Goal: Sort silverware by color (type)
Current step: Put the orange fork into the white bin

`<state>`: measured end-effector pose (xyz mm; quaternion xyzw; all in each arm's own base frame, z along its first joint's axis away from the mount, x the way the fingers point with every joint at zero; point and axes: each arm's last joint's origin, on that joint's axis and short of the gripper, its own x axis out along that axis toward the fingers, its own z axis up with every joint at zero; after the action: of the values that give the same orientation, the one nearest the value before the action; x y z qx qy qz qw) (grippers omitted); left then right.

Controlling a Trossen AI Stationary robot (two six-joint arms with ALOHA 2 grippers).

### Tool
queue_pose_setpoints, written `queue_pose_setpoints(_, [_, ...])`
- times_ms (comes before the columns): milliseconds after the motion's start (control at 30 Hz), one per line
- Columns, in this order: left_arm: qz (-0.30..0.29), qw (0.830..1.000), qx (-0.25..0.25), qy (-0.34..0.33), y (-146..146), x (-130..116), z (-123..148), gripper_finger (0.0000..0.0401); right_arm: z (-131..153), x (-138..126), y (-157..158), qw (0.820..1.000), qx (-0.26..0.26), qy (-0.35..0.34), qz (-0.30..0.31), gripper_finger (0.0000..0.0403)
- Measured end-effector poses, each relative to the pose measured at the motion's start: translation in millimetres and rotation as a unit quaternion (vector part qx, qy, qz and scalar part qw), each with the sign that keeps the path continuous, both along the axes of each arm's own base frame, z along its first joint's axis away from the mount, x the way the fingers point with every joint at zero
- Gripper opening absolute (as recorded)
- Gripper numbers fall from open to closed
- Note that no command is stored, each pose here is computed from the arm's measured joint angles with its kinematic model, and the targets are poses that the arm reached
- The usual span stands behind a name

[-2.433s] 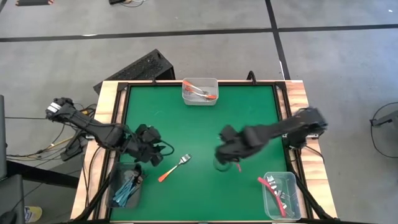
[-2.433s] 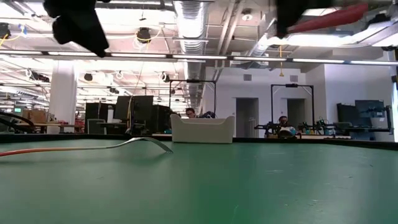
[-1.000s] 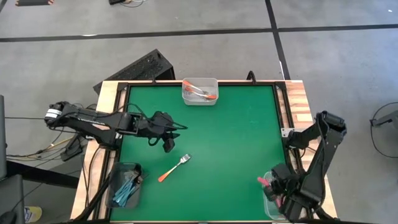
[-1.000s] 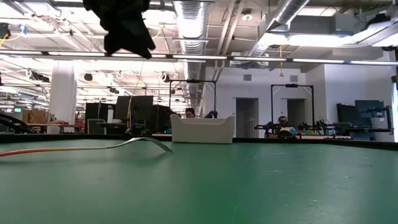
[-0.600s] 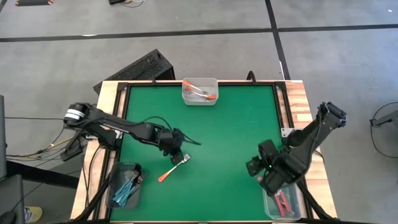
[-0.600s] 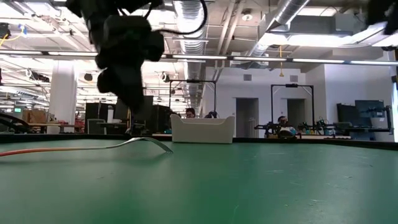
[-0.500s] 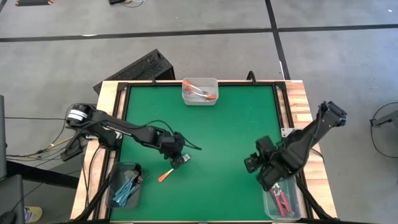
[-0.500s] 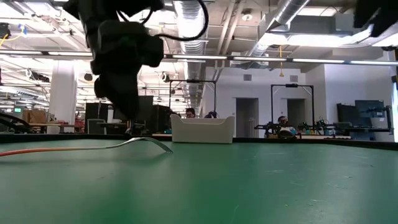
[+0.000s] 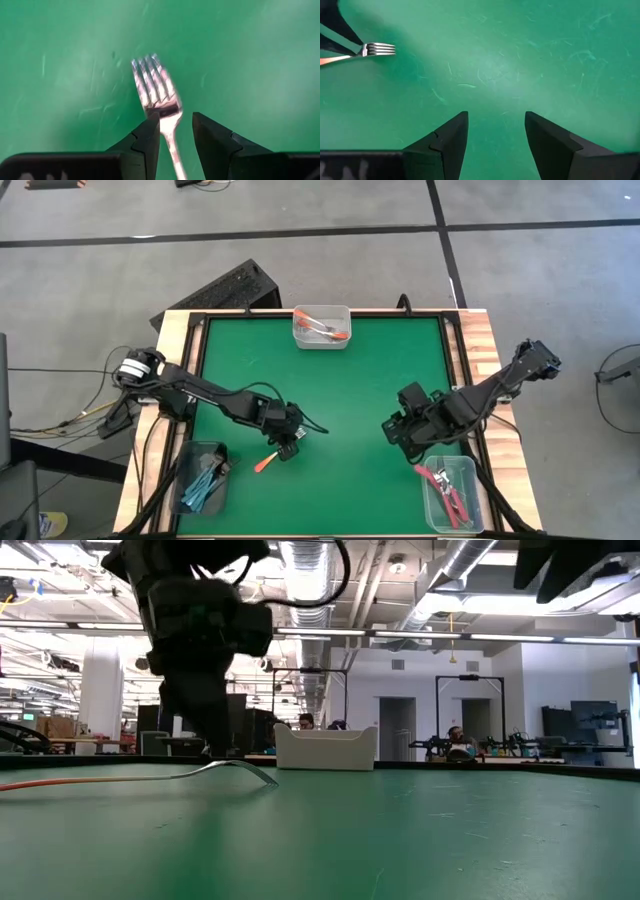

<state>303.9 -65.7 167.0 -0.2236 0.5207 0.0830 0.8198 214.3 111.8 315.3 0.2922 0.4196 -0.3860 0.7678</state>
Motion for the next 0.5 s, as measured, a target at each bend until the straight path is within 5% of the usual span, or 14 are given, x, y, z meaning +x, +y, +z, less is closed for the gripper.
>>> queue_pose_setpoints(500, [-0.052,0.998,-0.025,0.031,-15.7,11.5,-39.0,0.0081,1.0,3.9,7.0,0.999,0.022,-0.024,0.015,0.0221])
